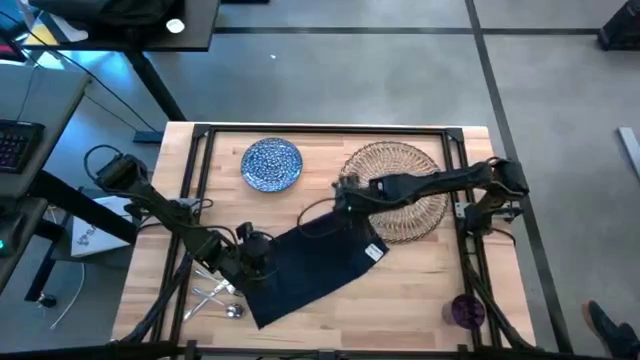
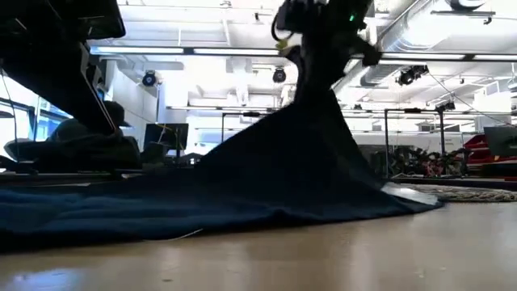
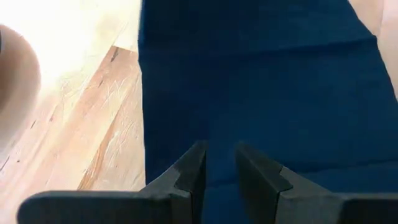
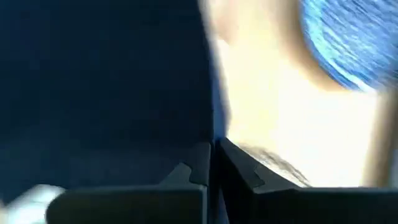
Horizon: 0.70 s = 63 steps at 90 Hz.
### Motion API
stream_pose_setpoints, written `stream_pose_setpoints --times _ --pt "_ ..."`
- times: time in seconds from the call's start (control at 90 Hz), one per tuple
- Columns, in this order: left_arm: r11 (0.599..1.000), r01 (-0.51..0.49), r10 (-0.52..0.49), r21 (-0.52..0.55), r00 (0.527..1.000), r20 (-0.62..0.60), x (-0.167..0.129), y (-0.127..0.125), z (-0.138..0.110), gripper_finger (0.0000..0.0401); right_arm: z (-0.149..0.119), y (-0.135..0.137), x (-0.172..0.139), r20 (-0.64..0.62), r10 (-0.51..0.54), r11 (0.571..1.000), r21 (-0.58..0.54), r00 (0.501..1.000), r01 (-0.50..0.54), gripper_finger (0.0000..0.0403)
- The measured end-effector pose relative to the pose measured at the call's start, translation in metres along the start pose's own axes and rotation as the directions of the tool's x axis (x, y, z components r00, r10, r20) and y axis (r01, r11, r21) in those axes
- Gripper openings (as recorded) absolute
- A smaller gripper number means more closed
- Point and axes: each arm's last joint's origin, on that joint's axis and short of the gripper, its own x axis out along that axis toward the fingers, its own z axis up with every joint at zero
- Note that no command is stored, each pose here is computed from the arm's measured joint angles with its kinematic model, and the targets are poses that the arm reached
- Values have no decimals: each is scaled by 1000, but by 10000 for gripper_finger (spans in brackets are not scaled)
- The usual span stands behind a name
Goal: Set table place
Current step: Fold the blue table napkin
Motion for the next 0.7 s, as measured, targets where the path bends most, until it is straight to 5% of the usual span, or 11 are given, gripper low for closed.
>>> stream_pose_setpoints --times 0.167,0.322,0.467,0.7 --pt "1000 4 -3 14 1000 -2 -1 -1 -1 65 13 1 -17 155 302 951 13 940 -308 0" --pt "1000 -8 8 -8 999 36 0 -1 2 65 -7 -27 -9 11 148 978 149 989 -148 0" --pt "1000 -9 11 -13 989 150 0 -6 10 65 -15 -21 8 89 309 933 166 947 -320 0" --pt "997 -22 42 -78 960 276 36 -6 37 65 -29 9 39 107 306 921 218 946 -323 0"
